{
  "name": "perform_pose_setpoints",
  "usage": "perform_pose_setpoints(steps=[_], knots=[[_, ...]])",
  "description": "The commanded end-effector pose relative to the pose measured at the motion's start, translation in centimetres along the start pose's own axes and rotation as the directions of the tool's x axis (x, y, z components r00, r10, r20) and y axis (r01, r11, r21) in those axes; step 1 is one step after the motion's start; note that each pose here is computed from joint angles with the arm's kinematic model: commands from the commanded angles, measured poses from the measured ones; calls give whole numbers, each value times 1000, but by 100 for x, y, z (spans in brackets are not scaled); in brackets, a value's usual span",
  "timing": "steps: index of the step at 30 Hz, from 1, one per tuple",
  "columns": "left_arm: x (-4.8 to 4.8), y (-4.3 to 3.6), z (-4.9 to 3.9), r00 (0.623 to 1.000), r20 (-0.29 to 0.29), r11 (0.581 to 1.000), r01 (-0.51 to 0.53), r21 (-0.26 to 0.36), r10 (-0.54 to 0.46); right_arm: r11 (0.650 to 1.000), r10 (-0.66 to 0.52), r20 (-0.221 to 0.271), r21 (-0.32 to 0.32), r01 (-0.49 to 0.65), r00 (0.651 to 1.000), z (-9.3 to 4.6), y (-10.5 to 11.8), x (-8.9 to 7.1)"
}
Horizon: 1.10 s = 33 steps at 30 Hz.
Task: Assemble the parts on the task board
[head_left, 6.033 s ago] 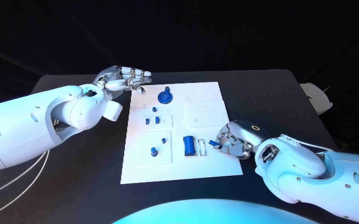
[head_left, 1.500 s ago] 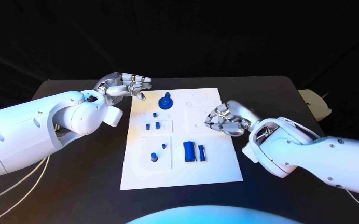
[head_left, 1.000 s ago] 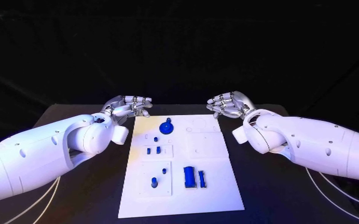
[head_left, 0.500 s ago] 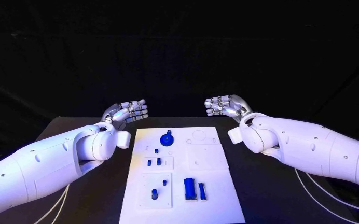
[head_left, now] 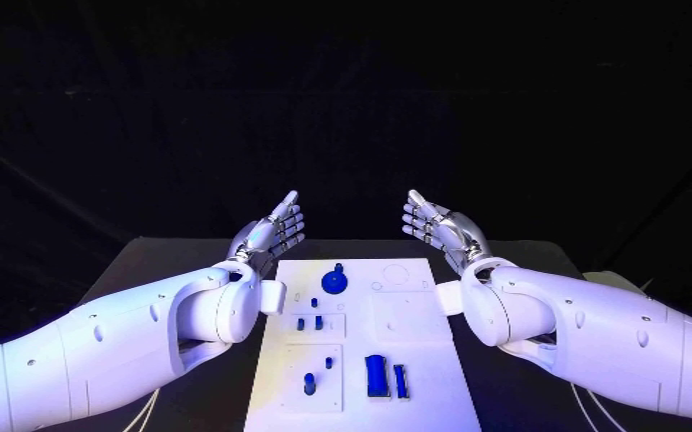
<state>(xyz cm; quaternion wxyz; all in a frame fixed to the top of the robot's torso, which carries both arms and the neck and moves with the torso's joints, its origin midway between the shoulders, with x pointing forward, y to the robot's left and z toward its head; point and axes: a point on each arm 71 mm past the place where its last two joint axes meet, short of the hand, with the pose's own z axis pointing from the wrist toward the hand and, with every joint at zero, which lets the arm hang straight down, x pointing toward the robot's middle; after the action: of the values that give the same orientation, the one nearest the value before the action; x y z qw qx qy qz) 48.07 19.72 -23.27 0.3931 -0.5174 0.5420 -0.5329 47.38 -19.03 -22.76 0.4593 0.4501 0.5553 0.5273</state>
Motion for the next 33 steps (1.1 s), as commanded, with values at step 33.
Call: perform_pose_setpoints(steps=[33], knots=[[87,-52,-187,984,153,986,-115,124,96,999,48,155,-23,-45,987,-123,31,-1]])
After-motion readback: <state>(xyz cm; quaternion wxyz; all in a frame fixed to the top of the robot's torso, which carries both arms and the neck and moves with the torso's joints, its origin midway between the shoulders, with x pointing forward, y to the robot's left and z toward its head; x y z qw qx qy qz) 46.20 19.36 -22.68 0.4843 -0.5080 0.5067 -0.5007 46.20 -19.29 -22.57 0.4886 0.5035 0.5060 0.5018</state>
